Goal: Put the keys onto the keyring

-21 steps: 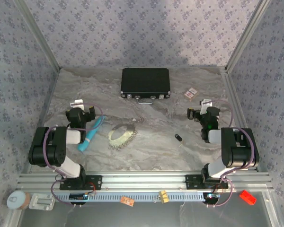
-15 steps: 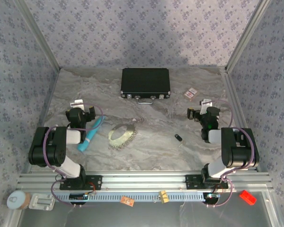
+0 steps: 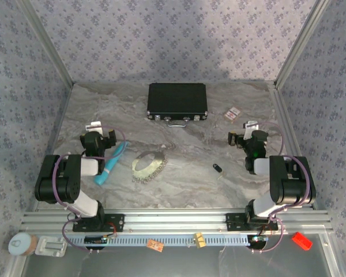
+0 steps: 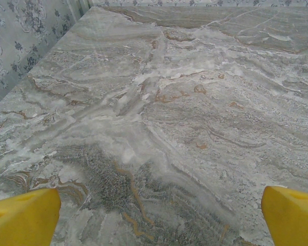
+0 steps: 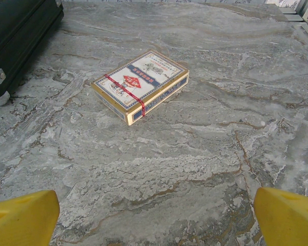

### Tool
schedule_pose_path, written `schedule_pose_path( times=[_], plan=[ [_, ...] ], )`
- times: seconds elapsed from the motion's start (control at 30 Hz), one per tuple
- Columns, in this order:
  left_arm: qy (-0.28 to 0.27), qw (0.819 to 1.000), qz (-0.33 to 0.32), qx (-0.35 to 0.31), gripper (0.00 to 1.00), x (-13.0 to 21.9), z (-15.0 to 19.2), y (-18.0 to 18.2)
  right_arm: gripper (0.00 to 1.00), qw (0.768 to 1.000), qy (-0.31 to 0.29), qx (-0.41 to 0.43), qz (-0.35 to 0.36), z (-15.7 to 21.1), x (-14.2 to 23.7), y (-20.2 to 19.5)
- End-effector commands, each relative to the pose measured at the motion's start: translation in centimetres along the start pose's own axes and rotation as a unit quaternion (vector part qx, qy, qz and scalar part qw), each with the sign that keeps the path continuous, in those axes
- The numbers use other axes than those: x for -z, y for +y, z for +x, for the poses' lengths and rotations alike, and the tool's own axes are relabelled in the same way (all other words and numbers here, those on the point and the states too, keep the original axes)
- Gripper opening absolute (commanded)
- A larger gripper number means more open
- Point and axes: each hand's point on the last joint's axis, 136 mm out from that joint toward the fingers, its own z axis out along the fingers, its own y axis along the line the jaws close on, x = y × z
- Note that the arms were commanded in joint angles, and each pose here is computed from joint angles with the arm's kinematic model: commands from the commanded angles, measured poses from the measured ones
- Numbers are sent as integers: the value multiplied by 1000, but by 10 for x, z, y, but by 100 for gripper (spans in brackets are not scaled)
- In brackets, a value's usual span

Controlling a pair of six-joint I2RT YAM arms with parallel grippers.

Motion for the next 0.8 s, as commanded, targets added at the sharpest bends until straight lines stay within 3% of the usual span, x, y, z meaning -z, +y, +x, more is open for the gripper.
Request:
schedule_pose_path(
  times=[0.0, 0.43, 0.57, 0.77],
  plan=[
    [-16, 1000, 4, 9, 100, -1, -12, -1, 99, 1000, -2, -5, 5, -5, -3, -1],
    [-17, 1000, 5, 9, 100, -1, -11, -1, 99, 1000, -4, -5, 6, -5, -2, -2],
    [-18, 1000, 0, 10, 100, 10, -33, 2, 99, 1000, 16, -1, 7, -42, 12, 1],
    [-16, 998, -6, 52, 100, 36, -73, 8, 99, 996, 7, -87, 6, -94, 42, 1]
  ],
)
